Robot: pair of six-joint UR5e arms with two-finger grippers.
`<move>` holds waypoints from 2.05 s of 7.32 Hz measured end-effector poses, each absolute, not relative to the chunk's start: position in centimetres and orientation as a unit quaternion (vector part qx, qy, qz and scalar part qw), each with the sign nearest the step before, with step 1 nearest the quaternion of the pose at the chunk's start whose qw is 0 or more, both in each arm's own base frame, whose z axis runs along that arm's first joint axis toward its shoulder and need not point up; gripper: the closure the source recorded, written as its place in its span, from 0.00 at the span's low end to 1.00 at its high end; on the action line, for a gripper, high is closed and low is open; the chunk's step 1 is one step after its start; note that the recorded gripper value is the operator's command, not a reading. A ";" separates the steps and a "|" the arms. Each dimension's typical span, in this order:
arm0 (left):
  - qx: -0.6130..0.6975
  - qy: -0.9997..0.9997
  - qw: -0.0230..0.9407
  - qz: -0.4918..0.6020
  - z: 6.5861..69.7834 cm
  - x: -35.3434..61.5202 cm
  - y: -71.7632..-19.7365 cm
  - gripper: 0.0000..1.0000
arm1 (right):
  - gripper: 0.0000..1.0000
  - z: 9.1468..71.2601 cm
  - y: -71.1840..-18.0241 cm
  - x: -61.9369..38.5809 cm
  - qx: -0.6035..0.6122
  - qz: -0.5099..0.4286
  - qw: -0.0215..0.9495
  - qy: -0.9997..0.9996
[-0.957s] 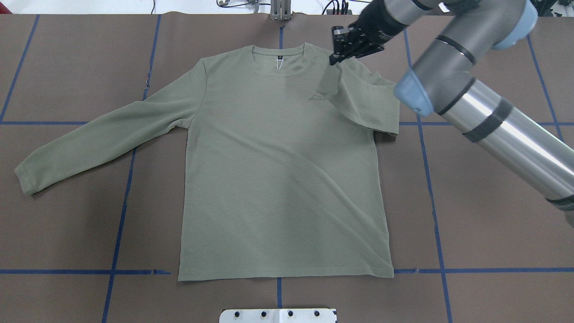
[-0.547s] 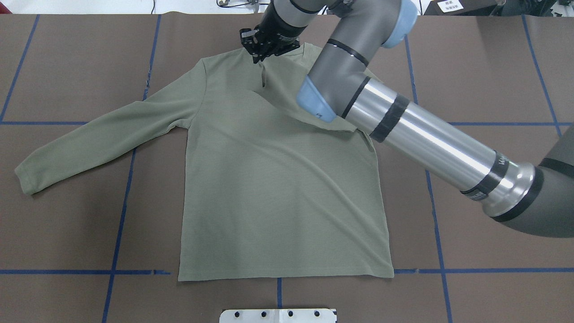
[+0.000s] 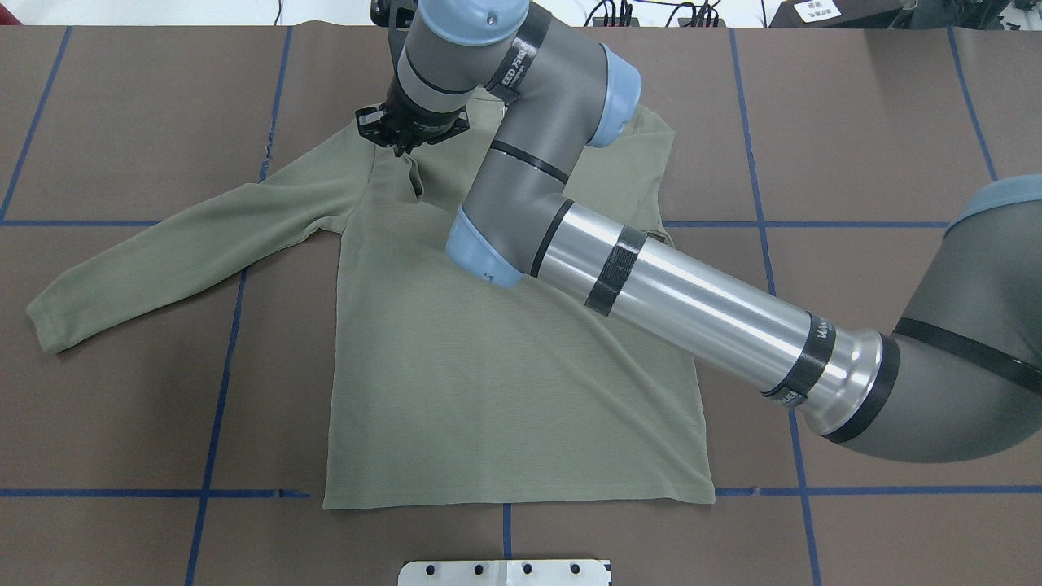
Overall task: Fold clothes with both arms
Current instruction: 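Lift the sleeve with the right gripper and carry it across the shirt body, then lay the sleeve down near the opposite shoulder and open the right gripper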
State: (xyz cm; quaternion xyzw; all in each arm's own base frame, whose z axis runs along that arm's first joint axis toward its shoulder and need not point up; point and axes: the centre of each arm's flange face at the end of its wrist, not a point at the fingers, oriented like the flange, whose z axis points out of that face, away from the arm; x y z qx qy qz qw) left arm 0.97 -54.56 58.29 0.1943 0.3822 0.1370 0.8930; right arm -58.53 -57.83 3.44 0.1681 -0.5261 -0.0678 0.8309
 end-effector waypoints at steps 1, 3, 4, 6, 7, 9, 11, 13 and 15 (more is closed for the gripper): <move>0.194 0.382 0.893 0.137 58.3 1.0 -54.5 0.00 | 1.00 2.9 -57.1 -59.5 0.170 -0.071 0.831 -0.525; 0.193 0.382 0.893 0.136 58.3 1.0 -54.5 0.00 | 1.00 3.5 -57.1 -61.2 0.172 -0.068 0.839 -0.513; 0.193 0.383 0.893 0.135 58.3 1.0 -54.5 0.00 | 1.00 4.0 -57.1 -61.9 0.171 -0.067 0.843 -0.506; 0.193 0.383 0.893 0.135 58.3 1.0 -54.5 0.00 | 1.00 4.4 -57.6 -64.0 0.169 -0.063 0.852 -0.492; 0.193 0.382 0.894 0.135 58.4 1.0 -54.6 0.00 | 0.87 4.4 -57.9 -65.4 0.170 -0.060 0.857 -0.483; 0.191 0.383 0.894 0.135 58.4 1.0 -54.6 0.00 | 0.01 4.4 -57.1 -68.2 0.189 -0.060 0.855 -0.479; 0.190 0.383 0.894 0.135 58.4 1.1 -54.8 0.00 | 0.02 1.5 -55.5 -69.6 0.220 -0.055 0.844 -0.486; 0.188 0.383 0.894 0.134 58.8 1.1 -54.7 0.00 | 0.02 0.0 -55.3 -69.7 0.231 -0.045 0.840 -0.488; 0.180 0.385 0.897 0.123 59.3 1.1 -54.7 0.00 | 0.02 0.3 -55.4 -69.7 0.224 -0.032 0.842 -0.490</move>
